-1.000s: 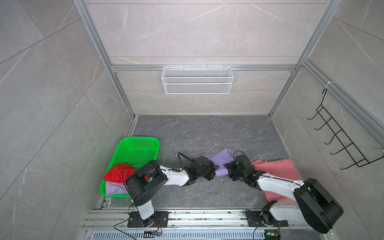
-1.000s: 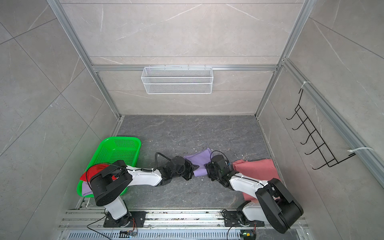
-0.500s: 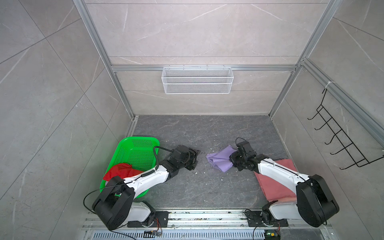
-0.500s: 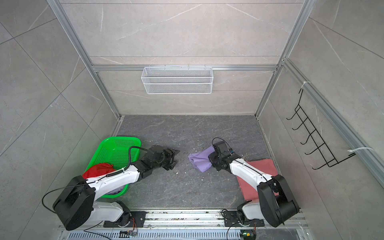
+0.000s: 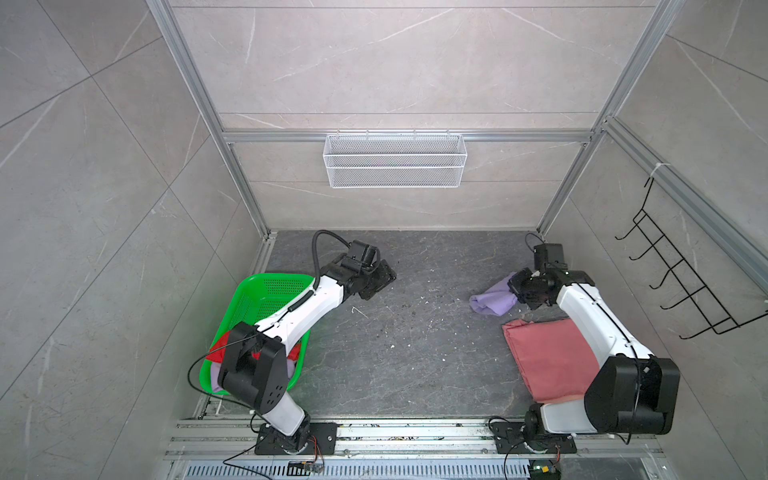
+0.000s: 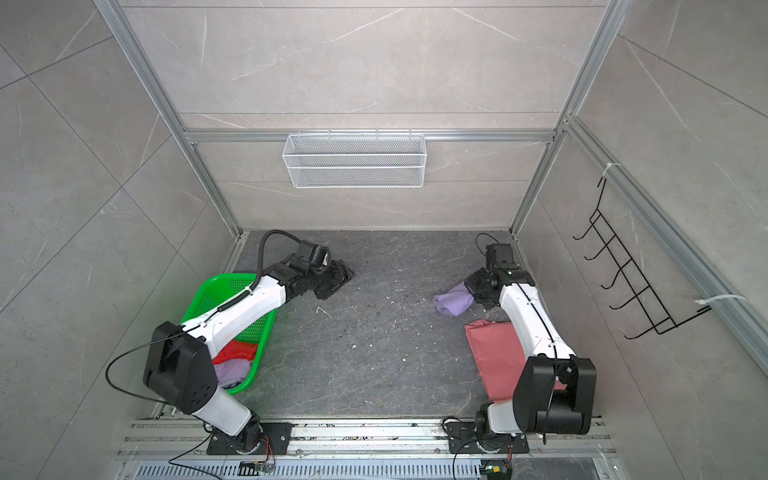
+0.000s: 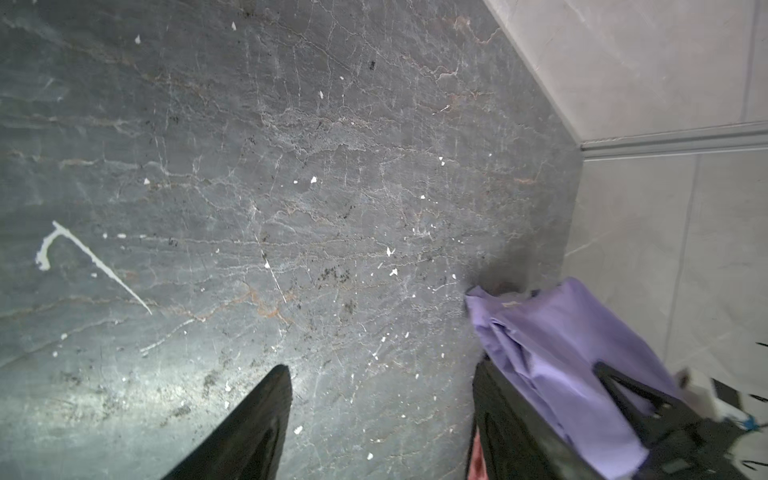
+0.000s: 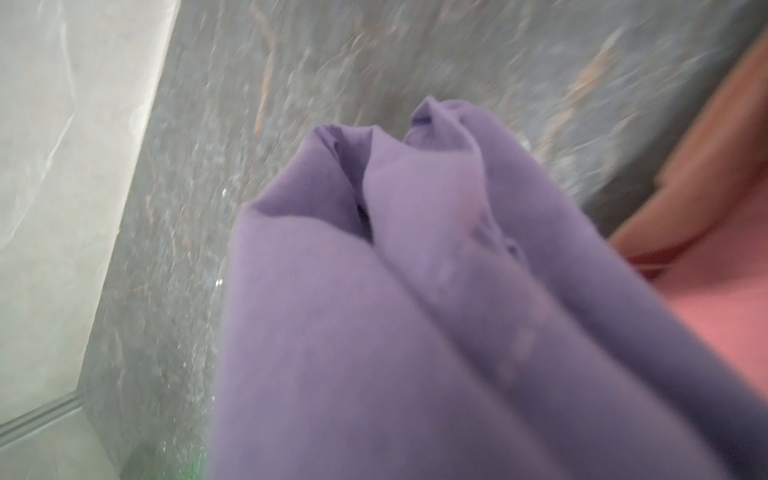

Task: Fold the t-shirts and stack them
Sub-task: 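Carry the bundle with the right gripper toward the pink shirt while the left releases, then lower the lavender bundle onto the pink shirt and open the right gripper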

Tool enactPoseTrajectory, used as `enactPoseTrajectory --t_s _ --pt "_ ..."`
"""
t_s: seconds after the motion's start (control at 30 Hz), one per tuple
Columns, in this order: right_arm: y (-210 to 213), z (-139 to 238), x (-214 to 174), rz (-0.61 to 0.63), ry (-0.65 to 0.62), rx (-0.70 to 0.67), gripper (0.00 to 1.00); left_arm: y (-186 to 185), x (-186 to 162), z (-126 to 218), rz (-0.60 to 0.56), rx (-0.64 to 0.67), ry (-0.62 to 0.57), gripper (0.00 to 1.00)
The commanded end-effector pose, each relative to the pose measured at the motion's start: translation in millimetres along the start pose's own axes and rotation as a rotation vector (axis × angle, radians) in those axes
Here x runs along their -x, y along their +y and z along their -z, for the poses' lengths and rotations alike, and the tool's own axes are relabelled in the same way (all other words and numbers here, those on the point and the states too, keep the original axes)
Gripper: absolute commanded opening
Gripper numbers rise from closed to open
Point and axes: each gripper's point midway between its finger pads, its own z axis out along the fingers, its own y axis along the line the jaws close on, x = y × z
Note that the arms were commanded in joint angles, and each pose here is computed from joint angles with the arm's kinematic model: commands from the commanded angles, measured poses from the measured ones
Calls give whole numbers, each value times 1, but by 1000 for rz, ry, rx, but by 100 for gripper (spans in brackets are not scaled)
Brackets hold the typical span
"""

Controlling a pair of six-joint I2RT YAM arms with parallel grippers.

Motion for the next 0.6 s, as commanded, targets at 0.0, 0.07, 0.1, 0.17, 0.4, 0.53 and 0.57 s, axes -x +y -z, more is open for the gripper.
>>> enactPoseTrajectory --t_s 0.0,0.07,0.1,0.17,0.4,0.53,0.57 --pt "-18 17 6 79 57 -51 0 8 -3 -18 -100 54 64 72" --pt "-31 27 19 67 38 -58 0 2 2 -28 -97 31 72 72" --pt "-36 31 25 62 34 -47 0 -1 5 -34 -89 19 75 72" --pt "-49 38 36 56 41 -48 0 -6 7 -44 -78 -12 93 72" --pt "-80 67 62 93 29 -126 0 -12 6 -66 -32 -71 143 72" --pt "-89 81 67 82 25 -116 0 -14 6 -68 -15 -86 145 72" --pt "-90 82 65 79 29 -109 0 -15 6 -69 -15 -90 145 72"
